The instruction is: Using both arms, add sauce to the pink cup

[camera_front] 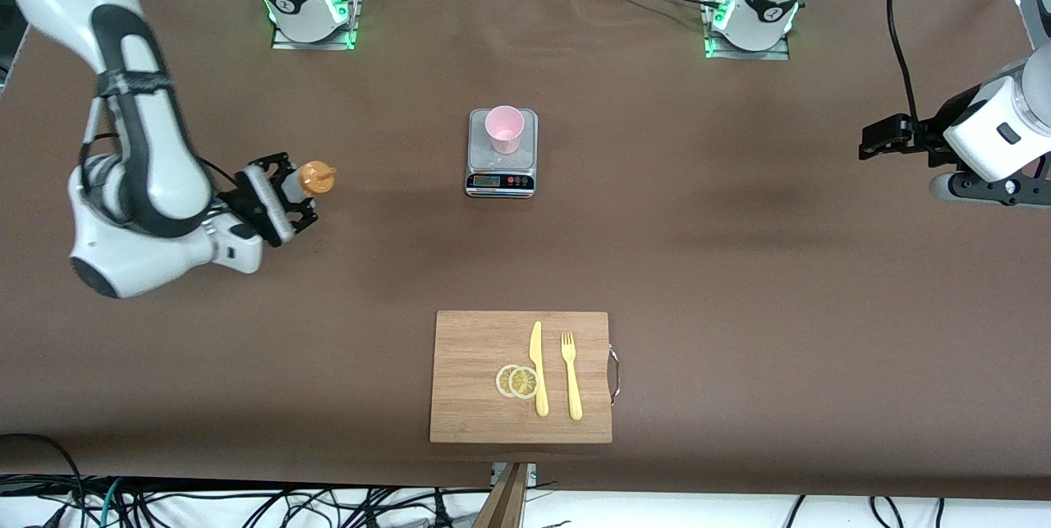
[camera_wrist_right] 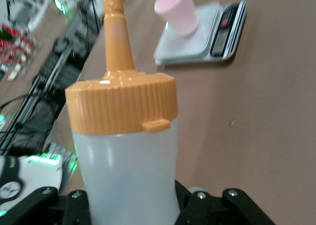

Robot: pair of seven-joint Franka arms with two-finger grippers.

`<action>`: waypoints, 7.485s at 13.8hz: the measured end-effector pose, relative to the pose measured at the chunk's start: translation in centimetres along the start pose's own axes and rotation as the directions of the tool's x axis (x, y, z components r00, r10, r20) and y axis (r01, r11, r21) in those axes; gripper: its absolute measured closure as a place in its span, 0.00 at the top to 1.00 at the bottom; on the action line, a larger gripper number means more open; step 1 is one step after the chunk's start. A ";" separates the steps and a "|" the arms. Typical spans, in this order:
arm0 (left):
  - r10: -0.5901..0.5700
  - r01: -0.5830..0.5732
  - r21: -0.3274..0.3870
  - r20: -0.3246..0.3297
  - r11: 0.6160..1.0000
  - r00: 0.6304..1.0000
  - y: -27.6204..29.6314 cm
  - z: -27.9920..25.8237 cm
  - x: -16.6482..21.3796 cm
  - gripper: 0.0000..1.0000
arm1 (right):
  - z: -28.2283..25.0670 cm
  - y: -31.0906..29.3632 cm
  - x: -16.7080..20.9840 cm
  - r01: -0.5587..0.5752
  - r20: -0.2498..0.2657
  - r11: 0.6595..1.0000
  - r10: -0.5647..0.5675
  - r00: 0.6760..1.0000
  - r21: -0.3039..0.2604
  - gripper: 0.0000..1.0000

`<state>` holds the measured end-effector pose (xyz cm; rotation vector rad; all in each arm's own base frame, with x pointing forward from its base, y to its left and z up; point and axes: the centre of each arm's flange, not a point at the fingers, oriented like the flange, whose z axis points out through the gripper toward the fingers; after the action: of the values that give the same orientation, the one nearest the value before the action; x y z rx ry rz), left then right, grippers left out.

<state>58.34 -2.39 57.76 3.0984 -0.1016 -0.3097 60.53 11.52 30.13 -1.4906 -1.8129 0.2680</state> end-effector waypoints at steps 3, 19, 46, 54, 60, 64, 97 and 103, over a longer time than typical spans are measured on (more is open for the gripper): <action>-0.003 0.003 -0.001 0.000 1.000 1.000 -0.2 0.0 0.0 1.00 | 3.2 0.2 7.1 -0.098 0.239 0.995 0.091 0.967 0.017 0.30; -0.010 0.010 -0.002 0.007 1.000 1.000 -0.6 0.4 0.3 1.00 | 19.3 -2.5 26.9 -0.266 0.700 0.929 0.370 0.611 -0.259 0.30; -0.010 0.010 -0.002 0.008 1.000 1.000 -0.6 0.4 0.3 1.00 | 8.4 1.9 19.3 -0.273 0.427 0.956 0.294 0.855 -0.110 0.30; -0.009 0.009 -0.002 0.008 1.000 1.000 -0.5 0.4 0.3 1.00 | -2.3 2.3 3.9 -0.078 -0.114 0.995 0.070 0.991 -0.066 0.30; -0.009 0.009 -0.002 0.008 1.000 1.000 -0.5 0.4 0.3 1.00 | 0.2 2.4 -9.8 0.119 -0.475 0.986 -0.160 0.865 -0.117 0.30; -0.009 0.009 -0.002 0.008 1.000 1.000 -0.5 0.4 0.3 1.00 | 5.6 2.2 -17.2 0.241 -0.644 0.952 -0.306 0.701 -0.190 0.30; -0.010 0.010 -0.002 0.010 1.000 1.000 -0.6 0.5 0.4 1.00 | 8.7 -0.4 -31.6 0.283 -0.644 0.937 -0.346 0.682 -0.205 1.00; -0.009 0.009 -0.002 0.013 1.000 1.000 -0.5 0.7 0.5 1.00 | 2.1 -1.0 -30.4 0.168 -0.577 0.981 -0.194 0.793 -0.100 1.00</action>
<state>58.68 -1.90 56.99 3.0960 -0.0874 -0.3293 59.28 -15.74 16.64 -1.2299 -1.4370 -0.3082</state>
